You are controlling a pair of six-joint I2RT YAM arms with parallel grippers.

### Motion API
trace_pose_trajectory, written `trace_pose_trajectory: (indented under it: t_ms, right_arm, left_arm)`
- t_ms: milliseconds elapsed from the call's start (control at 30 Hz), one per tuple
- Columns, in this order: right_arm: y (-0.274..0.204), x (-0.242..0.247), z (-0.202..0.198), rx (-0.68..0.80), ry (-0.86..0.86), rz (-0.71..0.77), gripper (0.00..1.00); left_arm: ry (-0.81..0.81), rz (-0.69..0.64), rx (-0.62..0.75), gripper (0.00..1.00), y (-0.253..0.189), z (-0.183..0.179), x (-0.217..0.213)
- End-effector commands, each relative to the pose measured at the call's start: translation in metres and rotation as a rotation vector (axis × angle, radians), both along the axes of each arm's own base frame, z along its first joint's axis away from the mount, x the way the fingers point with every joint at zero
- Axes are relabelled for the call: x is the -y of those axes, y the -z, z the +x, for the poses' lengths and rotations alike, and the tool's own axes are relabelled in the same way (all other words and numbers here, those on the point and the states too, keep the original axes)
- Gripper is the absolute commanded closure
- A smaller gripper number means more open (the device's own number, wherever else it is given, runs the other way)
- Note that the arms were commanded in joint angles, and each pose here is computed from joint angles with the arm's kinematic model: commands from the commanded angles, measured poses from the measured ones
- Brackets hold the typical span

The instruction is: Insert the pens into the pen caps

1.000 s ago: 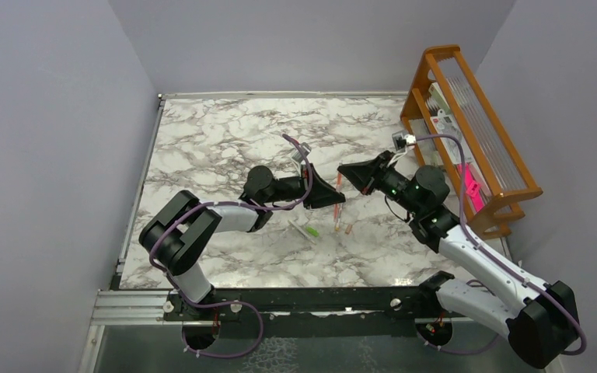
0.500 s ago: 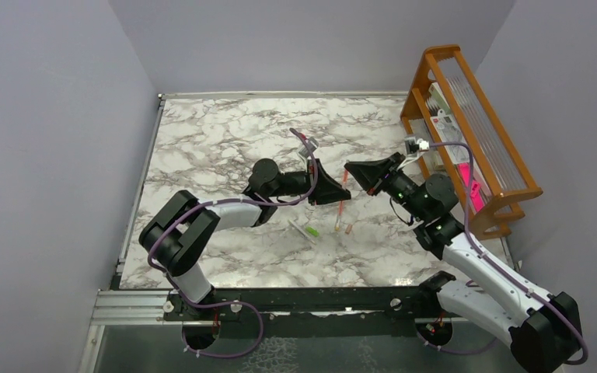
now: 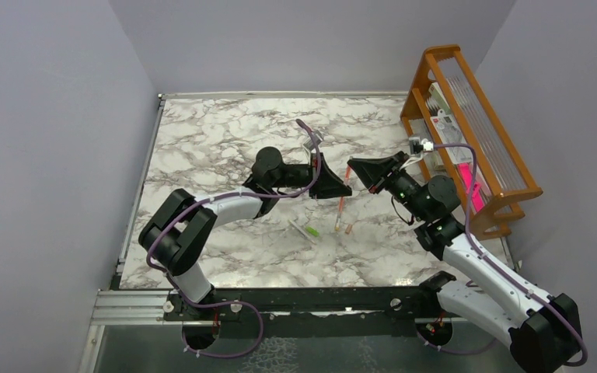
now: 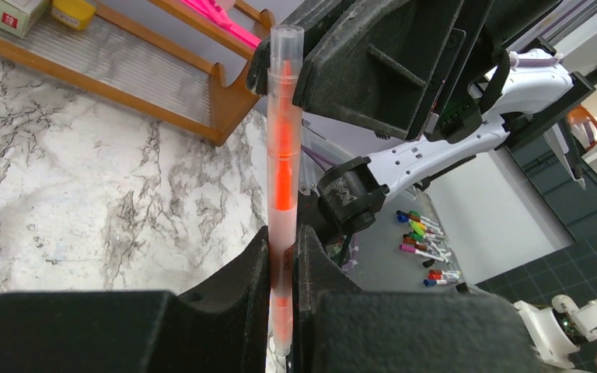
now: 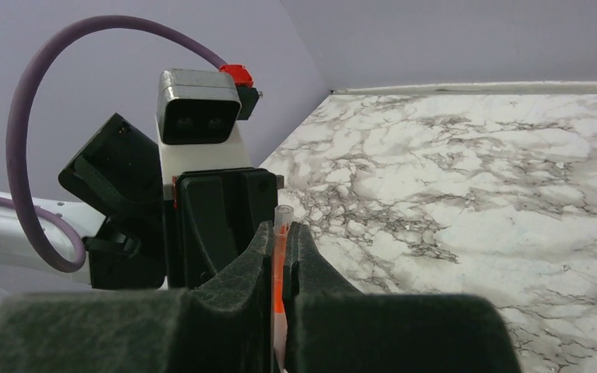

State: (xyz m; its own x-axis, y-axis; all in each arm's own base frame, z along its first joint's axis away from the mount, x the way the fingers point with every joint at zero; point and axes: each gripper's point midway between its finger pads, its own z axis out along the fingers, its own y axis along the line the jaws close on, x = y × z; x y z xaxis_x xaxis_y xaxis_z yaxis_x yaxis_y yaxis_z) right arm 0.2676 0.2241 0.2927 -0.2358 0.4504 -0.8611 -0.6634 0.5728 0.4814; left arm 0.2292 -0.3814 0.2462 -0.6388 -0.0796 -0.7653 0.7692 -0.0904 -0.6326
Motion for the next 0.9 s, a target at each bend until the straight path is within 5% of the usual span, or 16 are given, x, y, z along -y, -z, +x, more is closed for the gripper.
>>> trace_pose_trajectory:
  t_ms: [0,867]
  right_arm:
    - [0.101,-0.020,-0.045,-0.284,-0.226,-0.195,0.99]
    - [0.139,-0.021,-0.067,-0.400,-0.304,-0.219,0.99]
  left_arm:
    - [-0.252,-0.242,0.213,1.00,-0.105,0.057,-0.021]
    - [-0.233,-0.262,0.232,1.00,-0.118,0.070,-0.011]
